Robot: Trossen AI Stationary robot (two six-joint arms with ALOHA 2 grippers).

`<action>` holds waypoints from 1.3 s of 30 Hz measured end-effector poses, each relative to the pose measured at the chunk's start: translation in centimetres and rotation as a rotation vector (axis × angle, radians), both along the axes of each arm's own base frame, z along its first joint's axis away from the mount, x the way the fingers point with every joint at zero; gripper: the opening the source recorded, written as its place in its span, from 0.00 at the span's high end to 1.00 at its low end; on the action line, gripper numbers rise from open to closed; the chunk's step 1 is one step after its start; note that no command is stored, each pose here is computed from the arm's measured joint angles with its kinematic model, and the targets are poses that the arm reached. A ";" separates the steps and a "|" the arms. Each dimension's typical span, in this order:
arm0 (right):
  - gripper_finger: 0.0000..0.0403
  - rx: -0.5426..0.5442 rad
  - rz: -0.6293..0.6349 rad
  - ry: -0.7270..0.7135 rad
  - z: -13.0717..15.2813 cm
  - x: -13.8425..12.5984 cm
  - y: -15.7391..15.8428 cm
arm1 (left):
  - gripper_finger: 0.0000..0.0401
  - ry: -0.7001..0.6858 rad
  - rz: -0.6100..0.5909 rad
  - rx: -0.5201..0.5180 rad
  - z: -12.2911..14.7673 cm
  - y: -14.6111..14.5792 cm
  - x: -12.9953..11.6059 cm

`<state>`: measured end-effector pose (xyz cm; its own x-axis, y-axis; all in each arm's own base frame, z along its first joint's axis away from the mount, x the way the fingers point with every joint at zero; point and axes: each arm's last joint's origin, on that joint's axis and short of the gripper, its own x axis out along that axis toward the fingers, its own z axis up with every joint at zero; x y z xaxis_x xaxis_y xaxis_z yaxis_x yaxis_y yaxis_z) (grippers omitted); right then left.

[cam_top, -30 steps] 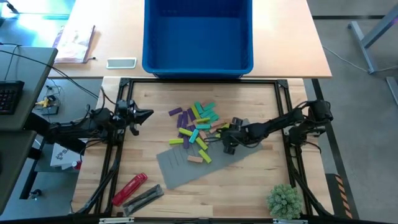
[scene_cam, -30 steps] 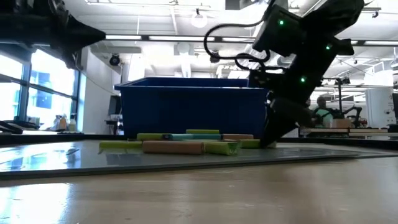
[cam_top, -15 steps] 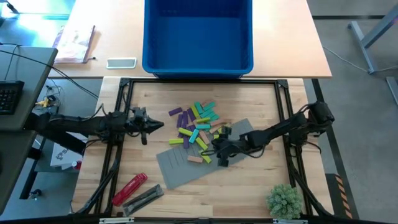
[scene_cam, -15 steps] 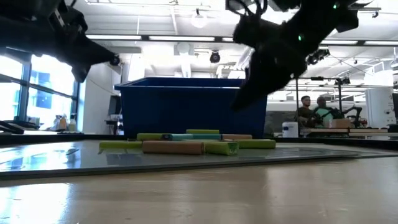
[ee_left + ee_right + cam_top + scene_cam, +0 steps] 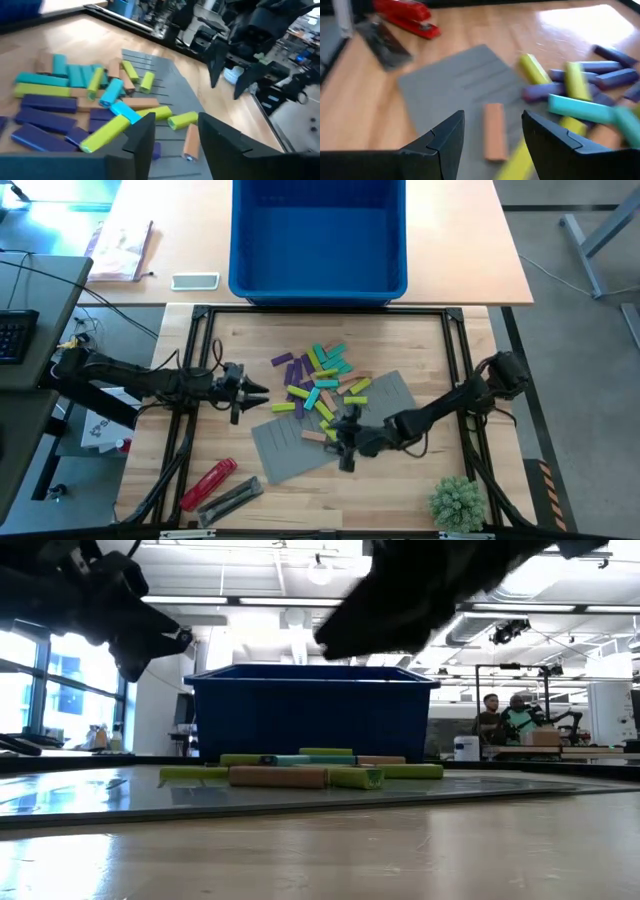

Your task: Sort blocks

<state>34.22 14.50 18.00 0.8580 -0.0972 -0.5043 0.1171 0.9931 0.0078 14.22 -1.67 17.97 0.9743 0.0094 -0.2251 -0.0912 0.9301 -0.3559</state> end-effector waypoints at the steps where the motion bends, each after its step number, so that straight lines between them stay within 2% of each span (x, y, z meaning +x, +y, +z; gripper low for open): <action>1: 0.54 -0.007 0.013 0.009 0.0 0.5 0.7 | 0.64 0.008 -0.024 0.008 -0.1 -0.2 0.0; 5: 0.54 -0.074 0.067 0.069 -0.5 2.9 3.0 | 0.64 0.003 -0.107 0.138 -0.2 -0.7 0.2; 9: 0.54 -0.092 0.055 0.137 -1.7 5.0 4.1 | 0.64 0.014 -0.129 0.102 -0.3 -1.1 0.4; 12: 0.54 -0.066 0.034 0.153 -2.5 6.2 4.9 | 0.64 0.031 -0.201 0.088 -0.6 -1.9 0.4; 19: 0.54 -0.032 0.013 0.163 -4.1 7.5 5.8 | 0.64 0.084 -0.251 0.178 -1.5 -3.9 0.2; 31: 0.54 -0.114 -0.094 0.278 -5.0 8.3 1.4 | 0.64 0.249 -0.253 0.199 -4.3 -6.0 0.5; 39: 0.54 -0.207 -0.100 0.394 -5.6 8.5 -1.8 | 0.64 0.307 -0.204 0.252 -6.3 -6.6 1.4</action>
<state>42.77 12.74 12.41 0.5857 -0.3030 -0.7518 0.1665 0.9527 -0.2543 15.60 -8.28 11.70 0.8501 -0.0845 -0.5197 0.0370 0.9942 -0.1011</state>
